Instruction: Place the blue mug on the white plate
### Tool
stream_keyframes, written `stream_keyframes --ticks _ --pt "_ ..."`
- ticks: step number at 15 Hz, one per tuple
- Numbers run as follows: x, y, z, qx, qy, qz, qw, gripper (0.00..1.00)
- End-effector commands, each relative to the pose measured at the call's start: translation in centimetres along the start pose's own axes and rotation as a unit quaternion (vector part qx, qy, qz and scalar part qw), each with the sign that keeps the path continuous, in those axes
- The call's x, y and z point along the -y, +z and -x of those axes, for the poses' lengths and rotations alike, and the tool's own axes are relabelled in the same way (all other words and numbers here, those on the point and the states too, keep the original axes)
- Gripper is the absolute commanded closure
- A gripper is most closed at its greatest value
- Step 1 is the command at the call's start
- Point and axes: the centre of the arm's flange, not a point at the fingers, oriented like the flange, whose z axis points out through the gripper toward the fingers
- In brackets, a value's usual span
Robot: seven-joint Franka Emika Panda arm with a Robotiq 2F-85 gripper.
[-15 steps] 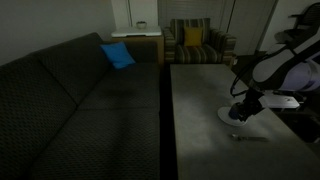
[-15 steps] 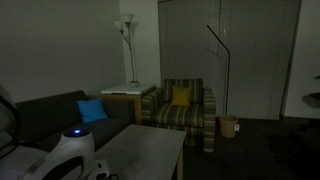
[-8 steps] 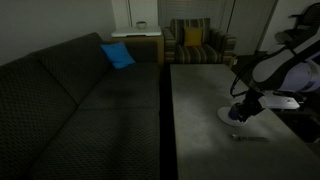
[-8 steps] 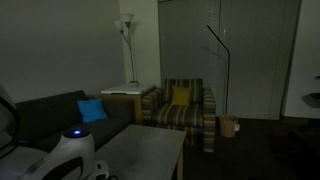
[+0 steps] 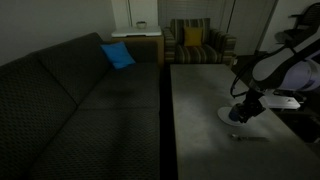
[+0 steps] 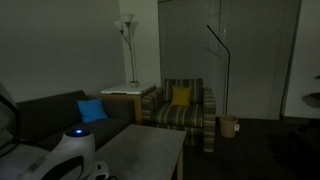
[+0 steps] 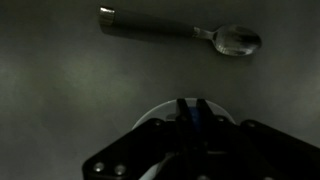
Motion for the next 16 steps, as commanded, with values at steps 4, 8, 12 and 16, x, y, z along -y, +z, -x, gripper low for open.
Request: stream_keyframes --ticks 4,8,12,16 --pt "-0.99 5.68 -4.69 0.039 -0.001 -0.013 0.9991 0.67" --pt "-1.00 5.89 -4.39 0.050 0.000 -0.013 0.9986 0.73" --pt "-1.04 5.91 -4.33 0.052 0.000 -0.013 0.9986 0.78" --pt "-1.30 5.75 -4.46 0.048 0.003 -0.012 0.9988 0.46"
